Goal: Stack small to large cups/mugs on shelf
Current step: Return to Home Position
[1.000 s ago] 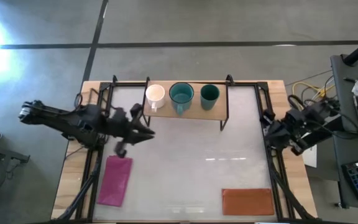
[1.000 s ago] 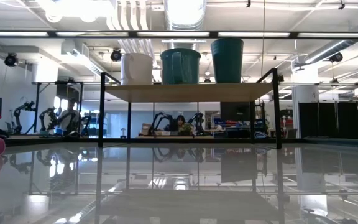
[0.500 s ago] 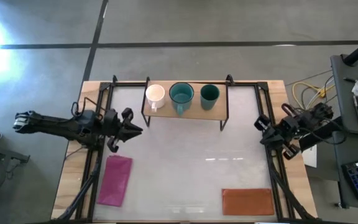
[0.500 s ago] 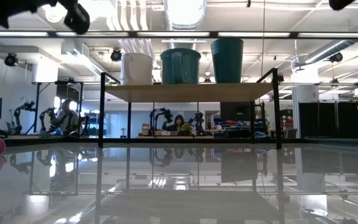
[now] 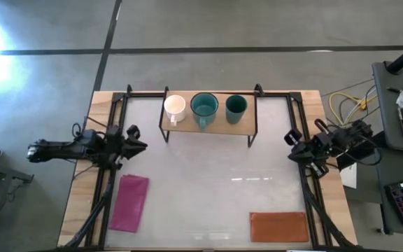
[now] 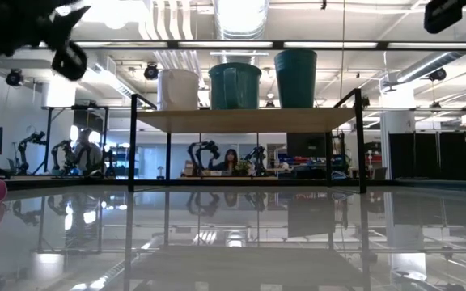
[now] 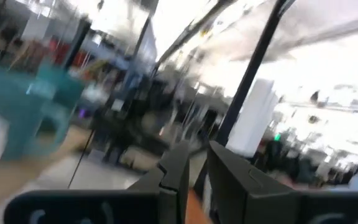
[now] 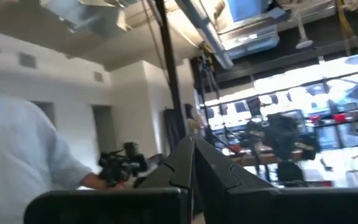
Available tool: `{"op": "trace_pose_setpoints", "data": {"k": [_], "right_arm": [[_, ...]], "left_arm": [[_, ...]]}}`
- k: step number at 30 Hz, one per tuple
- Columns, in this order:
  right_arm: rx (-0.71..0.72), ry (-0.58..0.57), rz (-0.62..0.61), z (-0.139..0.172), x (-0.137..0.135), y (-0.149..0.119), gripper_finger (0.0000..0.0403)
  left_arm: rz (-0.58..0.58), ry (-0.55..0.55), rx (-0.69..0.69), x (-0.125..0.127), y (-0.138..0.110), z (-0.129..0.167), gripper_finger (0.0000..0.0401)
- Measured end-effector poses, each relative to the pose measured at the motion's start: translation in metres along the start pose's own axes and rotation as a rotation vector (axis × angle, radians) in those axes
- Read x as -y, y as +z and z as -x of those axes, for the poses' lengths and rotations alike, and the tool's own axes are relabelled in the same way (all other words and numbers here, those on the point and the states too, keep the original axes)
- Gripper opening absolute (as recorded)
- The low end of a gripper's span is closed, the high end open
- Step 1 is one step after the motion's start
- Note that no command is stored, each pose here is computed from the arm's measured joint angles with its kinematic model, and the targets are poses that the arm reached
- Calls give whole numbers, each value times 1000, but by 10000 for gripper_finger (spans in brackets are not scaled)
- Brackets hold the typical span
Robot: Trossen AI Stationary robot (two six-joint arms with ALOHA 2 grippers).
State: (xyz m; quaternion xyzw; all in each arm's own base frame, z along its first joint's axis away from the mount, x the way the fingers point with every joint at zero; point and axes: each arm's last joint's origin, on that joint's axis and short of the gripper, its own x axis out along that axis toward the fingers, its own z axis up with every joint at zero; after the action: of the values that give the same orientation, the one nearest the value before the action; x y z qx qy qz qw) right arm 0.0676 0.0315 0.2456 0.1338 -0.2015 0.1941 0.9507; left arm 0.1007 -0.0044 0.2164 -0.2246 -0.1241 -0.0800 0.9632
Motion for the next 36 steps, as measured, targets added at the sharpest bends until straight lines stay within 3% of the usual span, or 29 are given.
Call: {"op": "trace_pose_setpoints", "data": {"k": [8,12,15,19,24,33,36], "right_arm": [[-128,-105,33,3,7,-31,9],[-153,-166,43,5,11,-44,9],[-174,-234,58,7,15,-54,9],[-183,-326,80,9,18,-59,9],[-189,-337,119,9,18,-59,9],[-293,-440,5,14,23,-72,9],[-315,-448,24,13,23,-74,9]], "left_arm": [[74,155,-263,-15,-30,15,44],[75,225,-321,-23,-43,16,44],[87,277,-288,-24,-43,16,44],[81,434,-187,-29,-39,16,44],[34,617,-67,-33,-35,17,44],[33,623,-49,-34,-34,17,44],[32,623,-50,-34,-34,17,44]]}}
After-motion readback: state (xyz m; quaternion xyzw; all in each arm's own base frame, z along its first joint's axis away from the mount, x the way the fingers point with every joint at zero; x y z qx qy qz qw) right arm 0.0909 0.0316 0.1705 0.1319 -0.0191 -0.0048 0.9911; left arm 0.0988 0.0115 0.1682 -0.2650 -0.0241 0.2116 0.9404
